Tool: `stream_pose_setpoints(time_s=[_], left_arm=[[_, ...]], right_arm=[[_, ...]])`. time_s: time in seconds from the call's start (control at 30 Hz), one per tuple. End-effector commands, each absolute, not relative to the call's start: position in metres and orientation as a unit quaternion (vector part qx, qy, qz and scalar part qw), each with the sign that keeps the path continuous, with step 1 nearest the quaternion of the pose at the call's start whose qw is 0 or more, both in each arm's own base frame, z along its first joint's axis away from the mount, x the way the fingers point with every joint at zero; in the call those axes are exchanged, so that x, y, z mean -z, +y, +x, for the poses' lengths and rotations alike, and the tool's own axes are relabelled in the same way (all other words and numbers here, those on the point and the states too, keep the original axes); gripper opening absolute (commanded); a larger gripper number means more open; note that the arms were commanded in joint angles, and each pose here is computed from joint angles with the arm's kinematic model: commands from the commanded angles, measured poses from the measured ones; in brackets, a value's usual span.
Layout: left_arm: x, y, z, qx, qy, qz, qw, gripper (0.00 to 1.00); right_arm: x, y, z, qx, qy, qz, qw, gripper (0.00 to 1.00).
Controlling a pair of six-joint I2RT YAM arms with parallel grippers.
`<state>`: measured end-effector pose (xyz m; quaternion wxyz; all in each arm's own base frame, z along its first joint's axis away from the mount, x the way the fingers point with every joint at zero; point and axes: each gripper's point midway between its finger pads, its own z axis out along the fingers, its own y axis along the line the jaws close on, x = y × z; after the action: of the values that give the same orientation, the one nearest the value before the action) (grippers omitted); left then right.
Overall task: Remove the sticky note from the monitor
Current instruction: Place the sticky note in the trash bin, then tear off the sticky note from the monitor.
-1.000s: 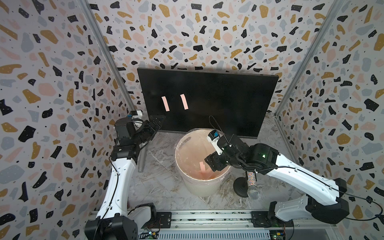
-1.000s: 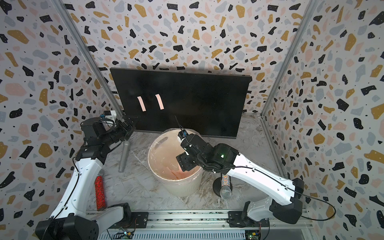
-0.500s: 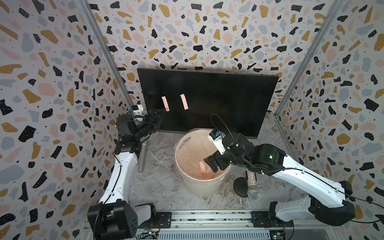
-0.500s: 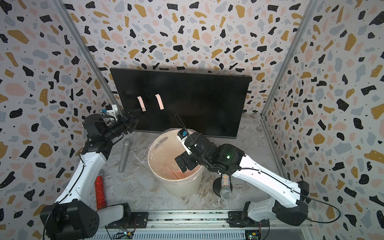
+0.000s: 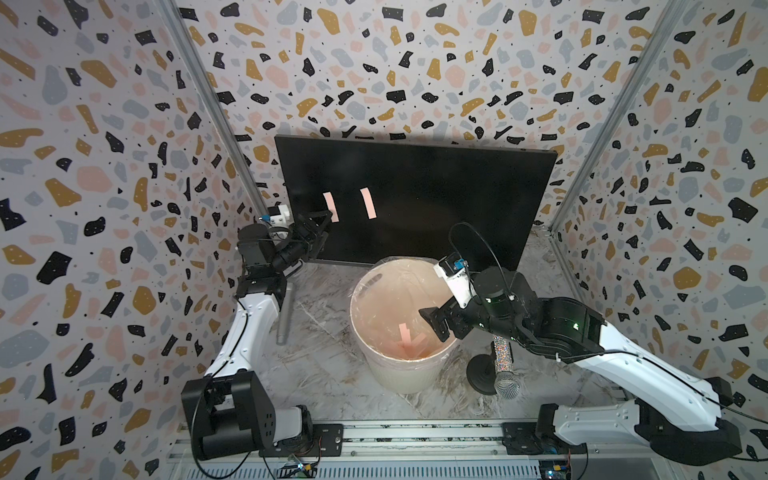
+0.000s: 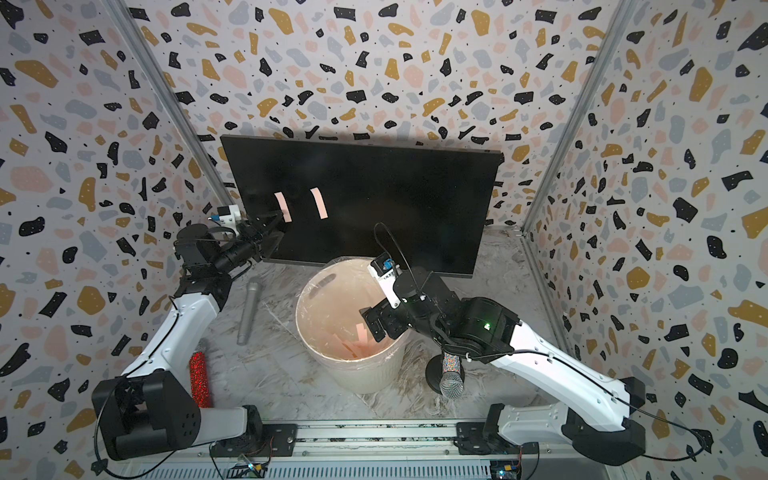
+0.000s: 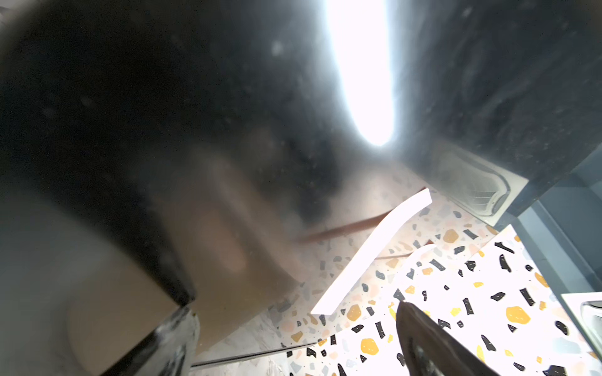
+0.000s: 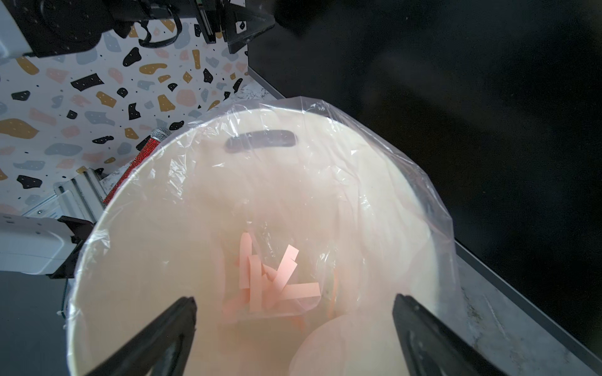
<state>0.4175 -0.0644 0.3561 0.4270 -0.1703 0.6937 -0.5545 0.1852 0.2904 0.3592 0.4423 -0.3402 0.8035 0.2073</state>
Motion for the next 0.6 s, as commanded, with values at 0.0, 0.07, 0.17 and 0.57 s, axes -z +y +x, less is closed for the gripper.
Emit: stream_pose_setpoints(time_s=[0.0, 0.07, 0.17, 0.57], left_arm=[[-0.381, -0.066, 0.418, 0.568, 0.674, -0.133, 0.454, 0.96], [-0.381, -0.066, 0.419, 0.569, 0.673, -0.134, 0.452, 0.96], [-0.380, -0.070, 0.420, 0.574, 0.674, -0.134, 0.445, 0.96], [-0.394, -0.081, 0.414, 0.587, 0.666, -0.116, 0.445, 0.92]], right_arm=[[-0.371, 0.286, 0.187, -0.208, 0.793, -0.335, 0.464, 1.00], [-0.371, 0.286, 0.187, -0.208, 0.793, -0.335, 0.465, 1.00], [-0.370, 0.287, 0.188, -0.207, 0.793, -0.334, 0.466, 1.00], [-0.368, 0.288, 0.188, -0.210, 0.794, -0.330, 0.465, 1.00]])
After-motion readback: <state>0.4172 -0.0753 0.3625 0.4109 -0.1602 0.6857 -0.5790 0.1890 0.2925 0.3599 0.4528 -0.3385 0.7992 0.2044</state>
